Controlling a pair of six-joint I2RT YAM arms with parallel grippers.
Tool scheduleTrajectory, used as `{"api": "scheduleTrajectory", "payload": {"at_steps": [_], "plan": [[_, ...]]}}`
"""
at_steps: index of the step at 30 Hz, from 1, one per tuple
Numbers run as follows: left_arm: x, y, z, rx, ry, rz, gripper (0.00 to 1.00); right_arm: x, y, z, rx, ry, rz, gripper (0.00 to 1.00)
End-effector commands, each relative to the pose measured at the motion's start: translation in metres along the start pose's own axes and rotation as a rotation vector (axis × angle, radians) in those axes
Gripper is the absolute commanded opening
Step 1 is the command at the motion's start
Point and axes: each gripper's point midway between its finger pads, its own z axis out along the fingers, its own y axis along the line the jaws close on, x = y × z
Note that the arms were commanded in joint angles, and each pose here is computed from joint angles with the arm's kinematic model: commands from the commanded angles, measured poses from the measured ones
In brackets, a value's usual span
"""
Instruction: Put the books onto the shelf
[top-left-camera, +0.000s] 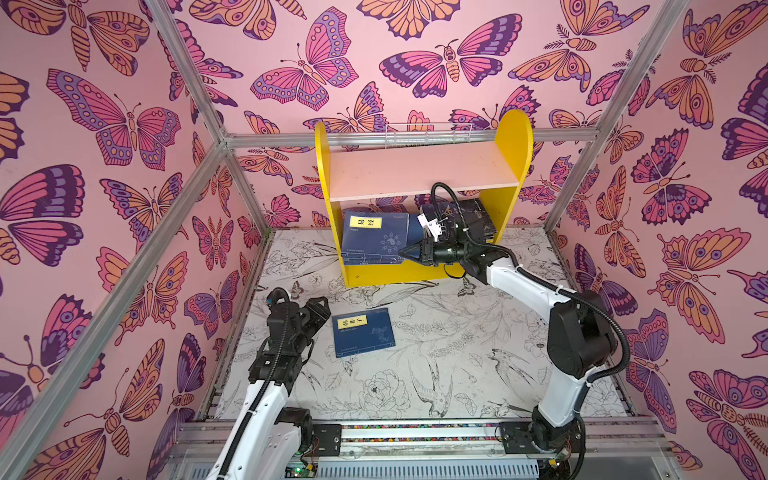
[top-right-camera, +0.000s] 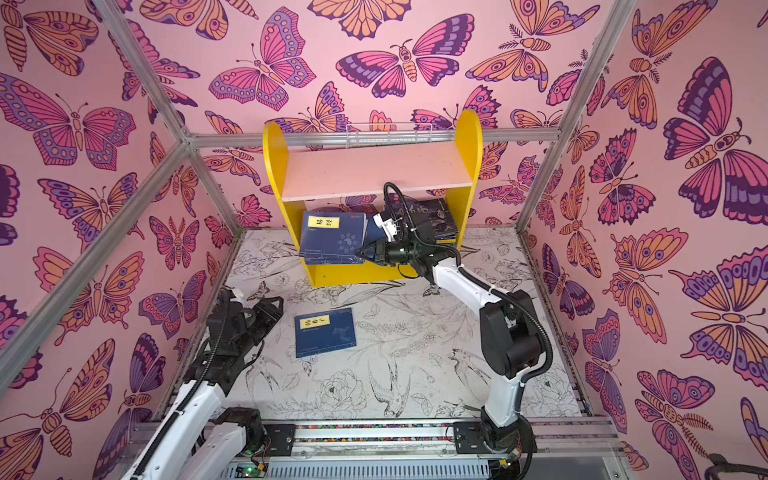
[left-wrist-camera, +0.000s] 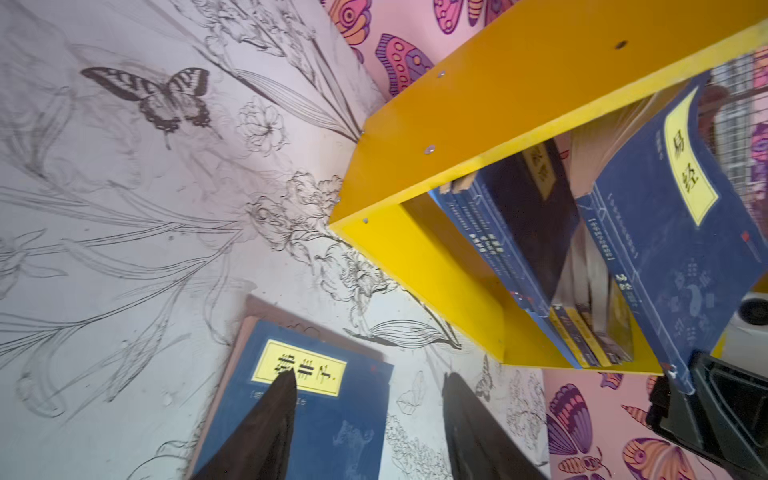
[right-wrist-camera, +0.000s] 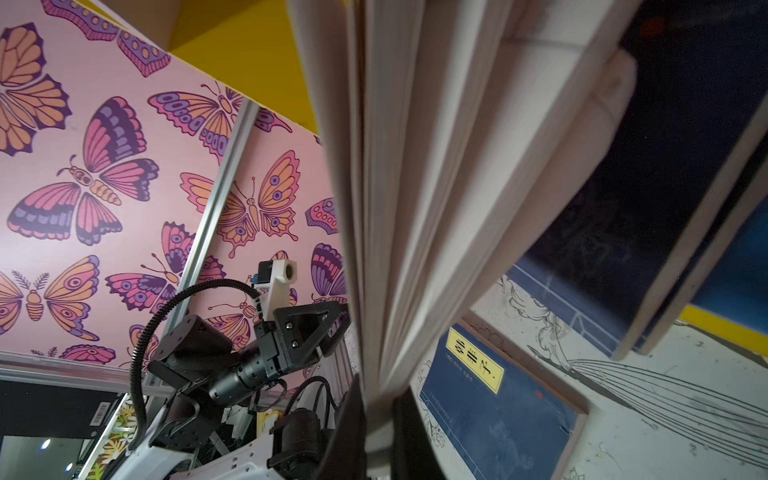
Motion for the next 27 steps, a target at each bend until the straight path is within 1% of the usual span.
{"api": "scheduleTrajectory", "payload": {"at_steps": [1, 4, 8, 17, 23, 27], "plan": [[-0.002, 0.012, -0.003, -0.076, -0.002, 0.024, 0.59, -0.006, -0.013, 0.001, 0.028, 0.025, -0.037, 0.00], [-0.001, 0.012, -0.003, -0.077, 0.003, 0.023, 0.59, -0.007, -0.024, 0.009, 0.046, 0.053, -0.029, 0.00], [0.000, 0.011, -0.002, -0.073, 0.010, 0.025, 0.59, -0.014, -0.032, 0.016, 0.050, 0.059, -0.027, 0.00], [0.003, 0.013, 0.000, -0.079, 0.025, 0.022, 0.59, -0.031, -0.036, 0.021, 0.053, 0.042, -0.036, 0.00], [0.005, 0.014, 0.001, -0.083, 0.035, 0.019, 0.59, -0.035, -0.039, 0.024, 0.058, 0.048, -0.041, 0.00], [0.006, 0.016, 0.002, -0.086, 0.041, 0.014, 0.59, -0.035, -0.049, 0.027, 0.090, 0.060, -0.026, 0.00]]}}
